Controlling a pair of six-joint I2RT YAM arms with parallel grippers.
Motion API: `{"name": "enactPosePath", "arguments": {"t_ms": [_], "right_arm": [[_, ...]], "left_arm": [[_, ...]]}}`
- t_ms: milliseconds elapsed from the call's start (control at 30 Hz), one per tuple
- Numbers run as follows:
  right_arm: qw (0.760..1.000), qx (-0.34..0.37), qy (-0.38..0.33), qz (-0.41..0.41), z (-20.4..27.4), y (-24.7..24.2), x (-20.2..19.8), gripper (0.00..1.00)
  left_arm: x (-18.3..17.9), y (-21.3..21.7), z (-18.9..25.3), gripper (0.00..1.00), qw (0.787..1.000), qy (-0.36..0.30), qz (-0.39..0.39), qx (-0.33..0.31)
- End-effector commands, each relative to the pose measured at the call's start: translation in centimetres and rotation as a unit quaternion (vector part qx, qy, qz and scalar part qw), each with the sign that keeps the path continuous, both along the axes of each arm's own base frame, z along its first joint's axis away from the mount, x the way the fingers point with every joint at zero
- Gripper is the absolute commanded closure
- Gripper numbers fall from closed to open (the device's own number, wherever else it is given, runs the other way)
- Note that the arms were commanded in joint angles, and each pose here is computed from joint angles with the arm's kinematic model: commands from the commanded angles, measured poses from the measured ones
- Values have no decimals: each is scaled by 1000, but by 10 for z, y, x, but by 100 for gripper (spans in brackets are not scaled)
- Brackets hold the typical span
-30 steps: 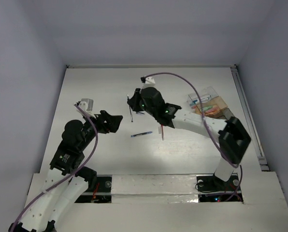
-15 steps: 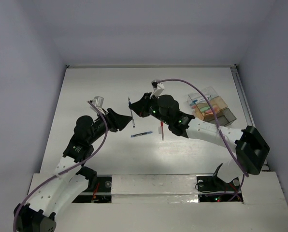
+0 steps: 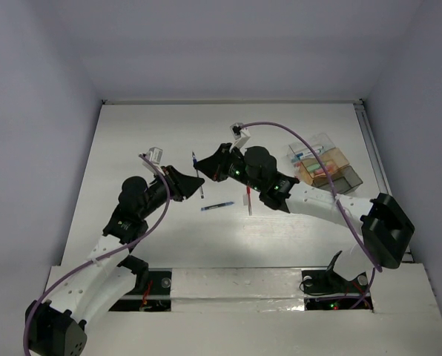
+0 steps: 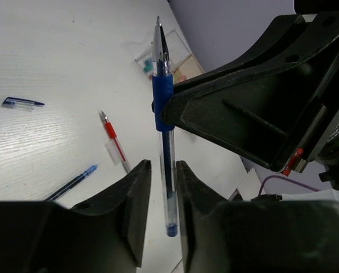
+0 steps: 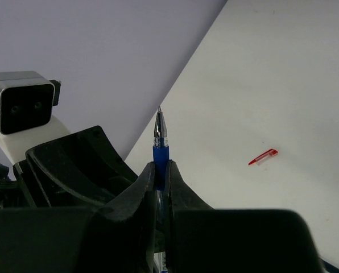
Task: Sort the stationery into containers
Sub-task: Pick up the pen from the center of the board.
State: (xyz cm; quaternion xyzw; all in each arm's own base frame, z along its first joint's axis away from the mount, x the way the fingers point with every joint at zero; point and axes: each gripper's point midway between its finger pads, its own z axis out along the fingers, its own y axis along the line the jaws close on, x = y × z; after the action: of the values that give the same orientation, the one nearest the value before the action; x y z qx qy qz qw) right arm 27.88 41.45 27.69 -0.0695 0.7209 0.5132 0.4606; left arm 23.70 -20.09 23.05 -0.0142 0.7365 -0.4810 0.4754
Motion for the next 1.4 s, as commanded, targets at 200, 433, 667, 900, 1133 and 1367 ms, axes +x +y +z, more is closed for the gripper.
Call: {"name": "enactPosePath", "arguments": {"t_ms": [200,433,667,900,1133,1367], "right_arm": [[998,50,-22,12,34,-6,-6,99],[997,-13,-65,34,42,-47,0,45],[986,-148,-42,69,-16,-84,14,46],[930,-348,-31,116,-94,-95,40,43],[891,-429,-36,143,-133,-75,89,42],[871,-455,-23,182,-175,-42,114,42]], "left_arm": [[-2,4,21,100,999,-36,8,-1],[-9,16,39,100,995,-52,7,79],[-8,28,57,100,982,-106,8,156],[-12,32,57,100,979,-131,17,156],[-7,44,53,100,977,-122,49,168],[-8,46,57,100,977,-128,52,164]]}}
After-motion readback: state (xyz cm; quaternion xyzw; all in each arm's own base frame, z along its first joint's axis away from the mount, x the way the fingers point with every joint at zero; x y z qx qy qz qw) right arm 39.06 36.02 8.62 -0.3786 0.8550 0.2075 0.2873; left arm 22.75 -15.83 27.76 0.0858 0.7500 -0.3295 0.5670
